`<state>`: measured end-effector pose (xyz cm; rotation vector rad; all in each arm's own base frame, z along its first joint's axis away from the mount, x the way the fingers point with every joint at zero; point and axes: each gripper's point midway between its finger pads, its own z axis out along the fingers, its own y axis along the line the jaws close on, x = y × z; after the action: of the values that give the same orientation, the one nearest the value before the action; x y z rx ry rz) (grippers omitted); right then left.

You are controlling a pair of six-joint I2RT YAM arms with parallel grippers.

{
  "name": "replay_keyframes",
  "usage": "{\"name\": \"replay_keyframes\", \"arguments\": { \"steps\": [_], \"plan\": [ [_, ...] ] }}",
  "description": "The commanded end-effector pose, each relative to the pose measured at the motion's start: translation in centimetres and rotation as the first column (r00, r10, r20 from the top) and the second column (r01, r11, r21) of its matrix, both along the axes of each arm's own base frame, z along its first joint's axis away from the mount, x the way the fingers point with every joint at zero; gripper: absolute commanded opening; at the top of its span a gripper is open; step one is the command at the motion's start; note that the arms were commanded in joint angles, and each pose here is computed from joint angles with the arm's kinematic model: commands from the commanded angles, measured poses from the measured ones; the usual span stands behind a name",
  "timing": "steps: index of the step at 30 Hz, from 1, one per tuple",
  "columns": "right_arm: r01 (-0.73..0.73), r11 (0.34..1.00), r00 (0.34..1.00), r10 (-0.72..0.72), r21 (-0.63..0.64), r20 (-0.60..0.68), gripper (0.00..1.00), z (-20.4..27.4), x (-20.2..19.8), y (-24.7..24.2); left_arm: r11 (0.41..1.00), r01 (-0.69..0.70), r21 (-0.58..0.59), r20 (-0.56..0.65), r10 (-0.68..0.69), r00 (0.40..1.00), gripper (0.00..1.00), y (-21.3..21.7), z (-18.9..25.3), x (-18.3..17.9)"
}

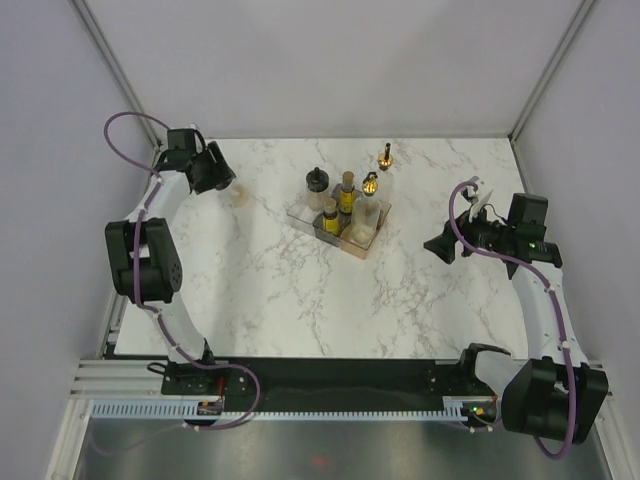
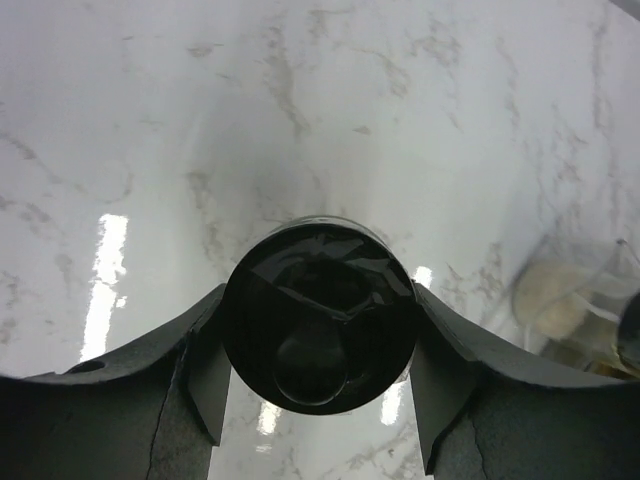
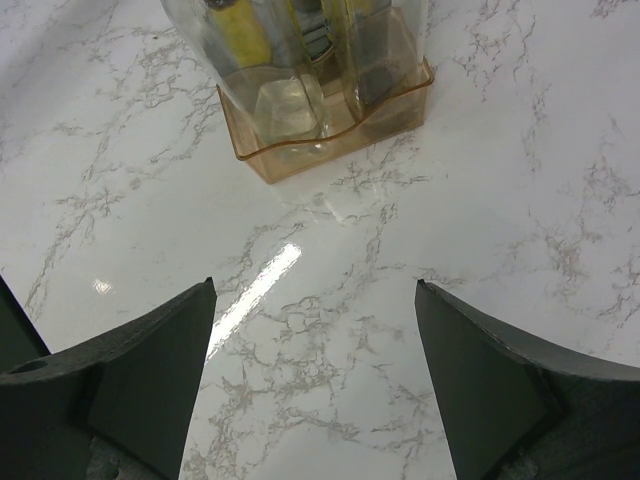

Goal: Organize the condiment bottles

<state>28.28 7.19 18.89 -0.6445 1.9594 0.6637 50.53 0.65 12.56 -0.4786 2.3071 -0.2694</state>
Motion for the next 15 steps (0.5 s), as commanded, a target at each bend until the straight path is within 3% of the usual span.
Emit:
{"name": "replay_keyframes", "arguments": {
  "steps": [1, 10, 15],
  "plan": [
    [-0.023, 1.000, 0.998, 0.024, -0.016, 0.061, 0.90, 1.5, 0.3, 0.2, 0.967, 0.246, -0.073, 0.246, -0.222, 0.944, 0.02, -6.3, 7.8, 0.0],
    [-0.024, 1.000, 0.998, 0.025, -0.015, 0.063, 0.90, 1.6, 0.3, 0.2, 0.867, 0.491, -0.086, 0.265, -0.455, 0.850, 0.02, -16.0, 9.9, -4.6],
    [-0.022, 1.000, 0.998, 0.023, -0.018, 0.062, 0.90, 1.5, 0.3, 0.2, 0.834, 0.544, -0.090, 0.241, -0.512, 0.825, 0.02, -18.9, 9.1, -5.6]
  ]
}}
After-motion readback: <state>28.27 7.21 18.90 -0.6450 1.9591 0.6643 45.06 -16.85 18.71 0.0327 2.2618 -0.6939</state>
